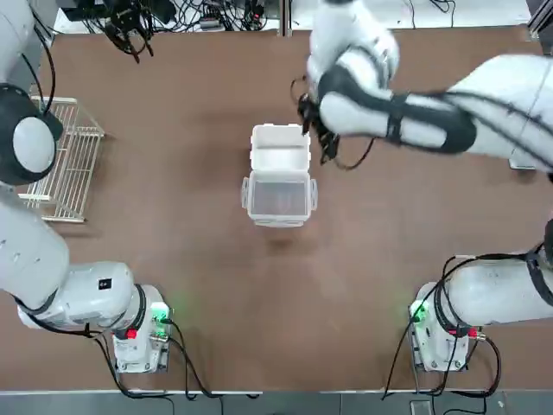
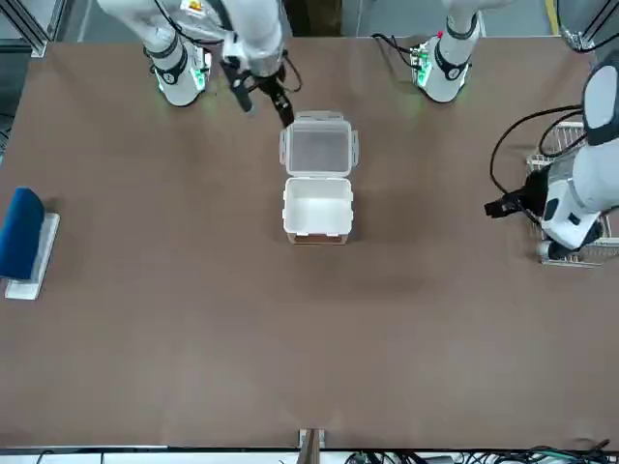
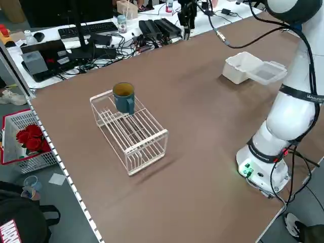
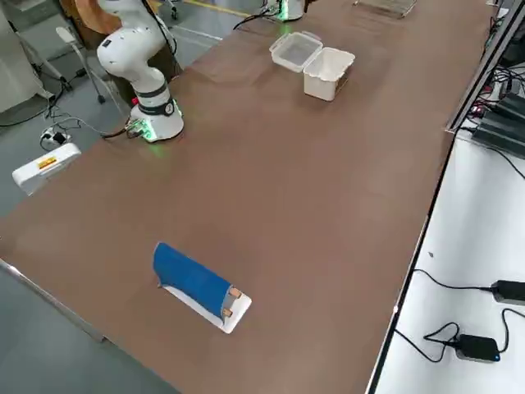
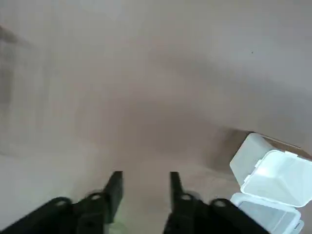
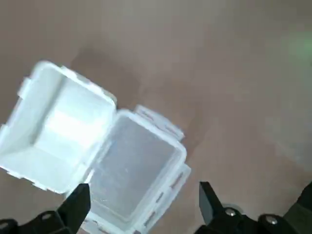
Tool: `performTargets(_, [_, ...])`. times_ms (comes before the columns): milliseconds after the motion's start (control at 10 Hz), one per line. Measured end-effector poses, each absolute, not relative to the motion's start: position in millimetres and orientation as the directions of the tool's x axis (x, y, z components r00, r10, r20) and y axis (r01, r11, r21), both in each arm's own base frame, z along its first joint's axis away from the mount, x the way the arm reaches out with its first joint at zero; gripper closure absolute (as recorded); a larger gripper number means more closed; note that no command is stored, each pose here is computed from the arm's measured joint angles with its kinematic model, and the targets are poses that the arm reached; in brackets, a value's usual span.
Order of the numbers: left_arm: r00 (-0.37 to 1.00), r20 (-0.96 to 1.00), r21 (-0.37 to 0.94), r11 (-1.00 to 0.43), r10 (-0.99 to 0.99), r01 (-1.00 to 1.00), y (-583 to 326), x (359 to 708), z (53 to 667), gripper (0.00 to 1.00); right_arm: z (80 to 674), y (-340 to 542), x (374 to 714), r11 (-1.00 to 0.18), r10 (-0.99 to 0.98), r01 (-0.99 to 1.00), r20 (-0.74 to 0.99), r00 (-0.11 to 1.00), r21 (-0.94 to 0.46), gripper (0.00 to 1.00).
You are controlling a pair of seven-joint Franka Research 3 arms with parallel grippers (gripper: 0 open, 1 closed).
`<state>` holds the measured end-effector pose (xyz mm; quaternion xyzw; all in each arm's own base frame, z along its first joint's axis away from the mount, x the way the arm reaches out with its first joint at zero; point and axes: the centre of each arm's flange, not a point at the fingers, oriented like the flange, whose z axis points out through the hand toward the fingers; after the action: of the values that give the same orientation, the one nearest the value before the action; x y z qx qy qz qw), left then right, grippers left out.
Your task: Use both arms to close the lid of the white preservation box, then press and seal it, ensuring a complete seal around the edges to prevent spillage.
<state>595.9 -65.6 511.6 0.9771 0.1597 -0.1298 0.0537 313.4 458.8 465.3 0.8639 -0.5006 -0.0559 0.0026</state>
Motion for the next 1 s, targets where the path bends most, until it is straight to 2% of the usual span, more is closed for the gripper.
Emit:
performTargets(200, [0.909,-0.266,0.057,-0.936,0.32,0.347,-78.5,591.8,504.0,0.93,425.5,478.9,267.5,-0.446,-0.892,-0.894,-0.099,0.441,0.038,0.01])
performTargets(300, [0.908,-0.26,0.057,-0.933,0.329,0.355,-88.6,590.6,497.5,0.99,409.9,482.2,253.6,-0.421,-0.903,-0.907,-0.107,0.417,0.022,0.01])
performTargets(700, [0.884,-0.23,0.054,-0.902,0.406,0.428,-114.3,585.8,452.9,0.99,382.4,487.2,235.3,-0.332,-0.924,-0.942,-0.18,0.337,-0.057,0.01])
performTargets(1000, [0.871,-0.225,0.067,-0.885,0.437,0.461,-127.0,578.4,437.1,0.99,353.7,487.5,229.4,-0.307,-0.921,-0.951,-0.238,0.308,-0.042,0.01])
